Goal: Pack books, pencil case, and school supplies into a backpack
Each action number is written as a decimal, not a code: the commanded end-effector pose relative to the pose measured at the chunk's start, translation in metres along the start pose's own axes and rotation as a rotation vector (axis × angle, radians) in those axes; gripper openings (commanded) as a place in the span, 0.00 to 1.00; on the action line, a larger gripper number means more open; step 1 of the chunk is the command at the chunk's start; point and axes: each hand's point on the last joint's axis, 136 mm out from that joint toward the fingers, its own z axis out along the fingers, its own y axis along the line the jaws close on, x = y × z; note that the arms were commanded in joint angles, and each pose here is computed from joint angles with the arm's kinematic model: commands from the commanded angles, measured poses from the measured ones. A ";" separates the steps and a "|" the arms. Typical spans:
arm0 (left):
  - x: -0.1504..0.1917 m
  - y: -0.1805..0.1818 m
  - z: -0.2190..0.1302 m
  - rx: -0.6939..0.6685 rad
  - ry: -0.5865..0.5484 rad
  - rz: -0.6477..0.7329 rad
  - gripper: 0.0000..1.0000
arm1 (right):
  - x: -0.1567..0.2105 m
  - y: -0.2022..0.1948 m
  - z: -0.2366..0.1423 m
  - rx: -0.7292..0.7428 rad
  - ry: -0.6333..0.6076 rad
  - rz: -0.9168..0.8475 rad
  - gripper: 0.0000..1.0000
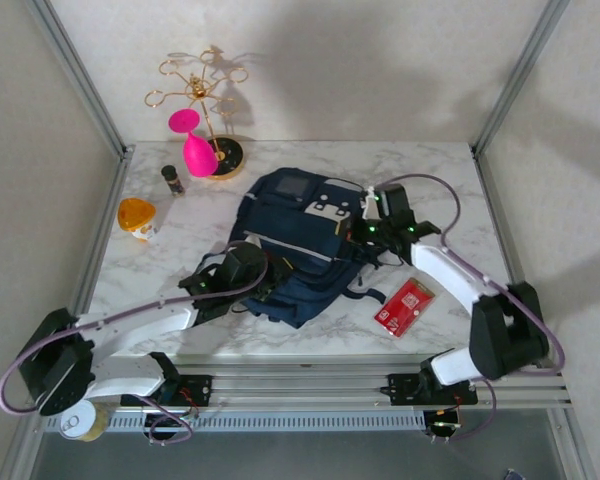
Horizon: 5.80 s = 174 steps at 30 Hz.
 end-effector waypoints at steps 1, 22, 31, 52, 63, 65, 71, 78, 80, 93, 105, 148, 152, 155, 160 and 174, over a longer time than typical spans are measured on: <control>-0.013 -0.049 0.011 0.107 -0.037 0.087 0.00 | -0.005 0.005 -0.033 -0.021 -0.108 0.026 0.00; -0.009 -0.047 -0.015 -0.026 -0.080 0.296 0.50 | -0.023 0.054 -0.015 -0.184 -0.252 0.319 0.00; 0.042 -0.060 0.024 -0.115 0.002 0.390 0.46 | -0.023 0.064 -0.012 -0.203 -0.247 0.329 0.00; 0.005 -0.074 0.068 -0.107 -0.139 0.372 0.16 | -0.014 0.065 -0.007 -0.219 -0.233 0.317 0.00; 0.006 -0.074 0.042 -0.079 -0.055 0.418 0.00 | -0.032 0.060 -0.017 -0.192 -0.233 0.248 0.00; 0.010 -0.072 0.024 -0.092 -0.037 0.478 0.00 | -0.039 0.055 -0.021 -0.164 -0.220 0.227 0.00; 0.004 -0.007 0.003 -0.179 0.073 0.513 0.00 | -0.074 0.062 -0.025 -0.186 -0.169 0.124 0.00; 0.004 -0.003 -0.013 -0.154 0.093 0.561 0.00 | -0.096 0.070 0.013 -0.169 -0.056 -0.040 0.00; 0.016 -0.021 -0.005 -0.080 0.109 0.565 0.00 | -0.103 0.064 0.027 -0.143 -0.034 -0.065 0.00; -0.036 -0.047 0.017 -0.198 -0.048 0.788 0.36 | -0.090 0.063 0.015 -0.154 -0.025 -0.076 0.00; -0.052 -0.050 0.052 -0.341 -0.040 0.892 0.39 | -0.090 0.064 0.015 -0.154 -0.026 -0.089 0.00; -0.012 -0.096 0.075 -0.115 0.042 0.826 0.00 | -0.032 0.056 0.024 -0.224 -0.096 0.411 0.41; -0.011 -0.093 0.071 -0.112 0.043 0.828 0.00 | -0.034 0.044 0.028 -0.198 -0.138 0.441 0.36; -0.012 -0.090 0.070 -0.117 0.037 0.827 0.00 | -0.028 0.030 0.035 -0.141 -0.133 0.464 0.40; -0.009 -0.089 0.071 -0.107 0.052 0.825 0.00 | -0.030 0.029 0.041 -0.163 -0.146 0.507 0.41; -0.008 -0.082 0.072 -0.125 0.059 0.835 0.00 | -0.015 0.017 0.042 -0.116 -0.158 0.510 0.56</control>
